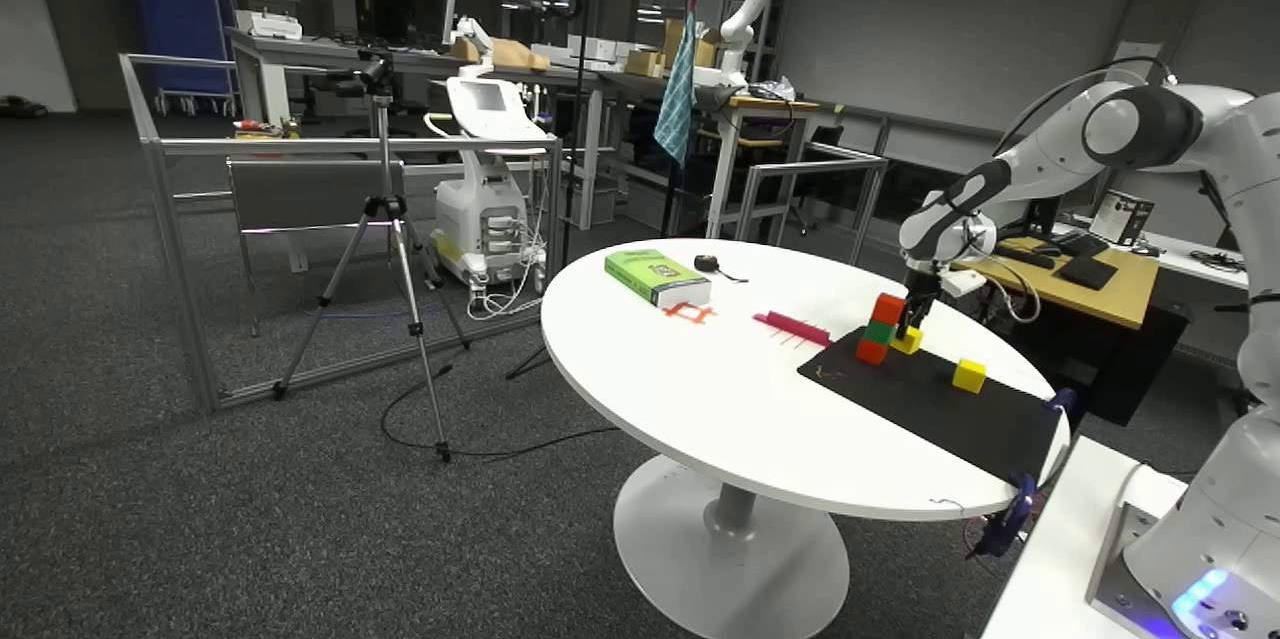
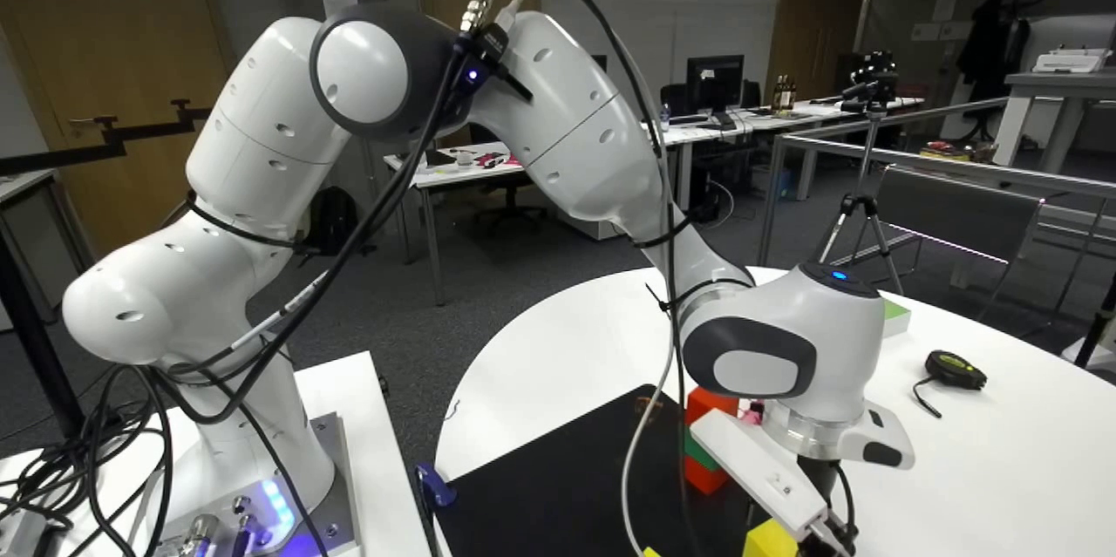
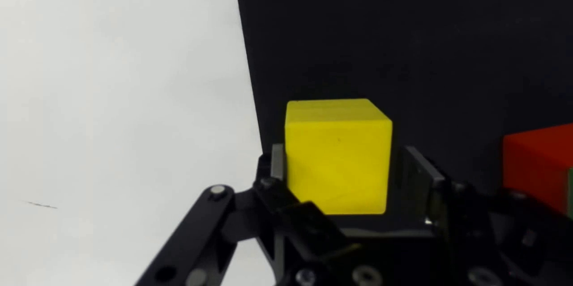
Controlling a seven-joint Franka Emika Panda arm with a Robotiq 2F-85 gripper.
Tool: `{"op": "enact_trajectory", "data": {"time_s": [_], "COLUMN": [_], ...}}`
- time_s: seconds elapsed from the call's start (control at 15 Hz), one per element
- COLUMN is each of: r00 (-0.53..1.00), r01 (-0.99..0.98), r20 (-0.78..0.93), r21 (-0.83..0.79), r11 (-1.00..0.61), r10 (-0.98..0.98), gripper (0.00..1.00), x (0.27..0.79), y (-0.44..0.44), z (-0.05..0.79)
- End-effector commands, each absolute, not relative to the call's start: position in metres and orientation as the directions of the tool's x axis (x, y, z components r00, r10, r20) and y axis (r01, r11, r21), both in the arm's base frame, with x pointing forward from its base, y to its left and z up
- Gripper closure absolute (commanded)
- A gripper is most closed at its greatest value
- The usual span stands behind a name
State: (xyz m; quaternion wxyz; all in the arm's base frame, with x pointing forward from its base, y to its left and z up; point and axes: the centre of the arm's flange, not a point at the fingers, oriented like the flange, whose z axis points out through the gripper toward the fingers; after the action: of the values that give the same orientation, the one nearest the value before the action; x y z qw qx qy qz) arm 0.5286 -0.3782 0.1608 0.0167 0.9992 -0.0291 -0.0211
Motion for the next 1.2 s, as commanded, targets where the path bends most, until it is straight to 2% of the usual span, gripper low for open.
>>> {"op": "enact_trajectory", "data": {"time_s": [0.0,0.07,0.53,1.13], "r00": [0.997,0.997,0.993,0.968], "r01": [-0.063,-0.073,-0.101,-0.101], "r20": [-0.031,-0.026,0.063,0.241], "r21": [0.063,0.064,0.098,0.127], "r11": [-0.996,-0.995,-0.99,-0.987], "r10": [-0.065,-0.075,-0.095,-0.068], "gripper": [0.64,0.7,0.7,0.7], "x": [0.525,0.526,0.543,0.55], "y": [-0.375,-0.373,-0.355,-0.316], "z": [0.173,0.179,0.231,0.341]}}
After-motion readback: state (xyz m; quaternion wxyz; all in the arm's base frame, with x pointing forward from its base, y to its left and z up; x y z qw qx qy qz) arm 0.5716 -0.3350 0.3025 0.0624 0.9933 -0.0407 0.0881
